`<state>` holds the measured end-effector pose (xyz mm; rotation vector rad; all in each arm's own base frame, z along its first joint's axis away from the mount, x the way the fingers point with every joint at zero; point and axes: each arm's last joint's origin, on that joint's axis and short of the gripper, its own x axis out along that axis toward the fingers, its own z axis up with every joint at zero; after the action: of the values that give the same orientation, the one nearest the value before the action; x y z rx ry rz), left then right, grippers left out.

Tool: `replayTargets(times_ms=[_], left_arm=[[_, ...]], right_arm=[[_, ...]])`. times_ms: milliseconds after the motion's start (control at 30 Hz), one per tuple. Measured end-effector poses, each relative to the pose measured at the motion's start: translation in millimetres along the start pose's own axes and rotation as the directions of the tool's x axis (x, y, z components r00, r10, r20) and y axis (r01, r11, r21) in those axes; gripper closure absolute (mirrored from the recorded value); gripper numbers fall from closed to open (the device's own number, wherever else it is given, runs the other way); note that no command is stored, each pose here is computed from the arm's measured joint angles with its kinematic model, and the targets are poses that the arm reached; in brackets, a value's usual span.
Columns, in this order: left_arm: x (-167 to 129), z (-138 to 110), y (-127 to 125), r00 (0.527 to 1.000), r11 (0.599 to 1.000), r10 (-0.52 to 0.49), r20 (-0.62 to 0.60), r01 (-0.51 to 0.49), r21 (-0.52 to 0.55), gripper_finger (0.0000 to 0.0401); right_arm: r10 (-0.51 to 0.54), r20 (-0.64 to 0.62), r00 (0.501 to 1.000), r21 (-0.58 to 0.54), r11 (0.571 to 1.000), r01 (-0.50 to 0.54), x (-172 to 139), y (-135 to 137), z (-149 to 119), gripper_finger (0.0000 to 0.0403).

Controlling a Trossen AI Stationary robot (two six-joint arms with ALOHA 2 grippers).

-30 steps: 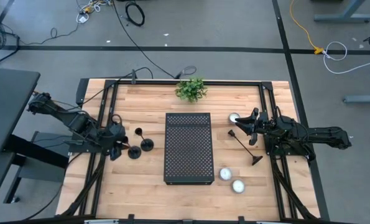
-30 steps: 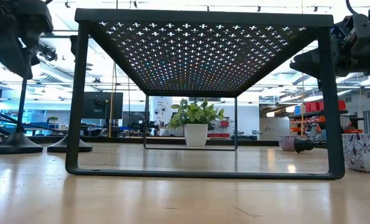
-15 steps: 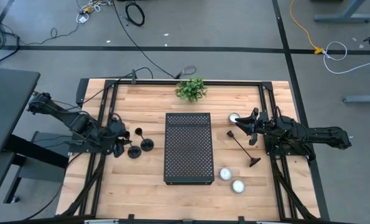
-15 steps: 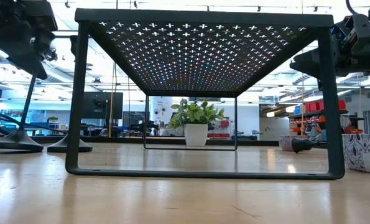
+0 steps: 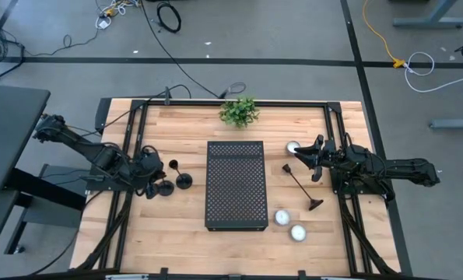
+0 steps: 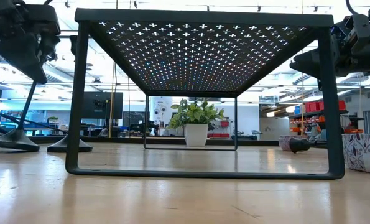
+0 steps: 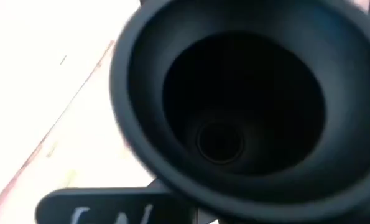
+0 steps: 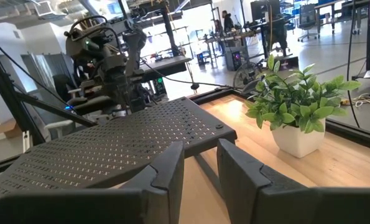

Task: Pick & Place candle stick holders
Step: Put the left black candle holder on the shelf

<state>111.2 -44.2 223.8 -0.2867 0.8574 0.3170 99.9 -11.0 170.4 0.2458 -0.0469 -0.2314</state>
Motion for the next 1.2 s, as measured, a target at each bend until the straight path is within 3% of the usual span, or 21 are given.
replayTargets(times_ms=[300, 633, 867, 1033, 1200], left_arm=[[-17.5, 13.2, -4.4, 0.998, 0.999, -0.048, 0.031, 0.048, -0.004, 0.0388], [-96.1, 58.5, -2.3, 0.979, 0.987, -0.149, 0.138, 0.156, -0.041, 0.0388], [-141.9, 94.1, -7.0, 0.942, 0.974, -0.221, 0.253, 0.227, 0.007, 0.0388], [-149.0, 116.4, -21.1, 0.940, 0.987, -0.157, 0.302, 0.139, 0.082, 0.0388], [-133.9, 144.8, -39.4, 0.950, 0.985, -0.083, 0.300, 0.032, 0.171, 0.0388]], right_arm=[[0.000, 0.000, 1.000, 0.000, 1.000, 0.000, 0.0, 0.0, 0.0, 0.0307], [0.000, 0.000, 1.000, 0.000, 1.000, 0.000, 0.0, 0.0, 0.0, 0.0307], [0.000, 0.000, 1.000, 0.000, 1.000, 0.000, 0.0, 0.0, 0.0, 0.0307], [0.000, 0.000, 1.000, 0.000, 1.000, 0.000, 0.0, 0.0, 0.0, 0.0307], [0.000, 0.000, 1.000, 0.000, 1.000, 0.000, 0.0, 0.0, 0.0, 0.0307]])
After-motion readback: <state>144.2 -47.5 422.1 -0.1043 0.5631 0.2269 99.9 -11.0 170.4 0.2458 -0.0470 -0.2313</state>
